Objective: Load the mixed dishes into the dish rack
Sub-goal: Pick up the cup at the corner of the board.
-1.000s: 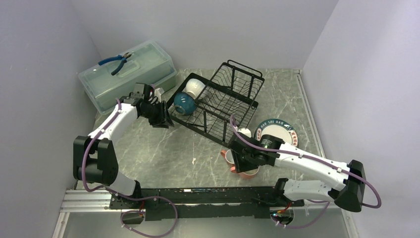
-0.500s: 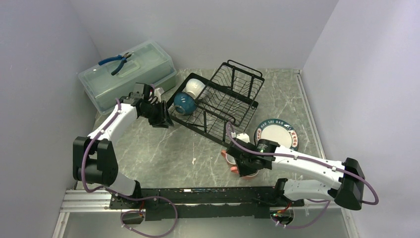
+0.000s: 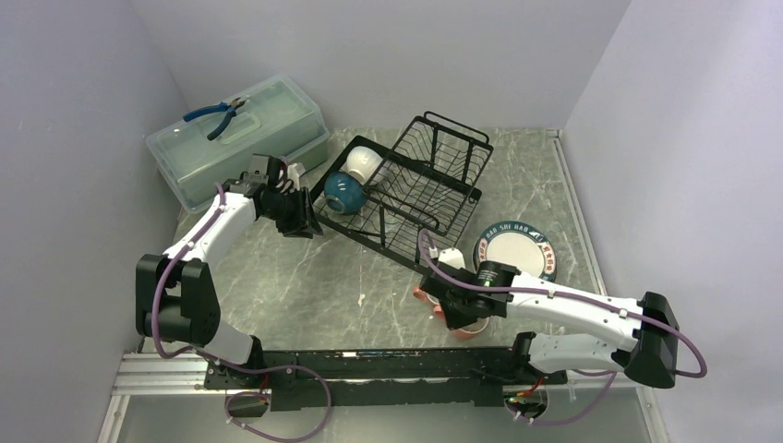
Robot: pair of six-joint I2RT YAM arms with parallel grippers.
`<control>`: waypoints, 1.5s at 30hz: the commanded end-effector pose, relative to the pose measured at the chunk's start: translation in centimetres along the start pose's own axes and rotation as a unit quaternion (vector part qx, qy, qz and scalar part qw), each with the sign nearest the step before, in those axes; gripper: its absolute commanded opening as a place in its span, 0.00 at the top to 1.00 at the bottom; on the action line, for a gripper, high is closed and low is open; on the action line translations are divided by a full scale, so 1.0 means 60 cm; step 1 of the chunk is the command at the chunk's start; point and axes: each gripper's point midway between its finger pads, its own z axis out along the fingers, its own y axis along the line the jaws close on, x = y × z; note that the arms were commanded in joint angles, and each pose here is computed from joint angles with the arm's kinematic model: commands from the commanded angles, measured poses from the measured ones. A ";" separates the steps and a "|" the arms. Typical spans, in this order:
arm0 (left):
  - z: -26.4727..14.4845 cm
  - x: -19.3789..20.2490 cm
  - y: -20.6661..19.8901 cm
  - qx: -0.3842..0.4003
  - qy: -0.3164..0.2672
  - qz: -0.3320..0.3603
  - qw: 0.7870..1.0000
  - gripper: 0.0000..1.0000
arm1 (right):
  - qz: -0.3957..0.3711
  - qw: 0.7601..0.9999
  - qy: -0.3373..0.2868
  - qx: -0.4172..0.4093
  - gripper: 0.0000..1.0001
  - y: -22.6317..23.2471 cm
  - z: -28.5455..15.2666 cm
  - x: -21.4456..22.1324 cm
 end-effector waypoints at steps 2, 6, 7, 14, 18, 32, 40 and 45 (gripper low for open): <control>-0.021 -0.015 -0.013 0.007 -0.029 0.030 0.999 0.61 | -0.003 1.000 -0.016 -0.026 1.00 0.027 -0.037 -0.016; -0.025 -0.016 -0.015 0.007 -0.035 0.032 0.999 0.61 | -0.025 0.998 -0.024 -0.043 1.00 0.051 -0.062 -0.020; -0.027 -0.017 -0.015 0.006 -0.037 0.032 0.999 0.61 | -0.031 0.998 -0.025 -0.045 1.00 0.057 -0.067 -0.021; -0.046 -0.026 -0.011 -0.013 -0.064 0.036 0.997 0.60 | -0.076 0.994 -0.038 -0.068 1.00 0.115 -0.105 -0.037; -0.064 -0.035 0.001 -0.045 -0.091 0.034 0.994 0.60 | -0.102 0.989 -0.057 -0.088 1.00 0.151 -0.124 -0.059; -0.155 -0.050 0.046 -0.159 -0.190 0.002 0.969 0.56 | -0.184 0.969 -0.119 -0.113 1.00 0.257 -0.142 -0.166; -0.213 -0.047 0.099 -0.258 -0.246 -0.028 0.934 0.55 | -0.218 0.961 -0.119 -0.125 1.00 0.311 -0.107 -0.240; -0.229 -0.034 0.103 -0.261 -0.265 -0.025 0.928 0.55 | -0.232 0.958 -0.113 -0.123 1.00 0.350 -0.072 -0.282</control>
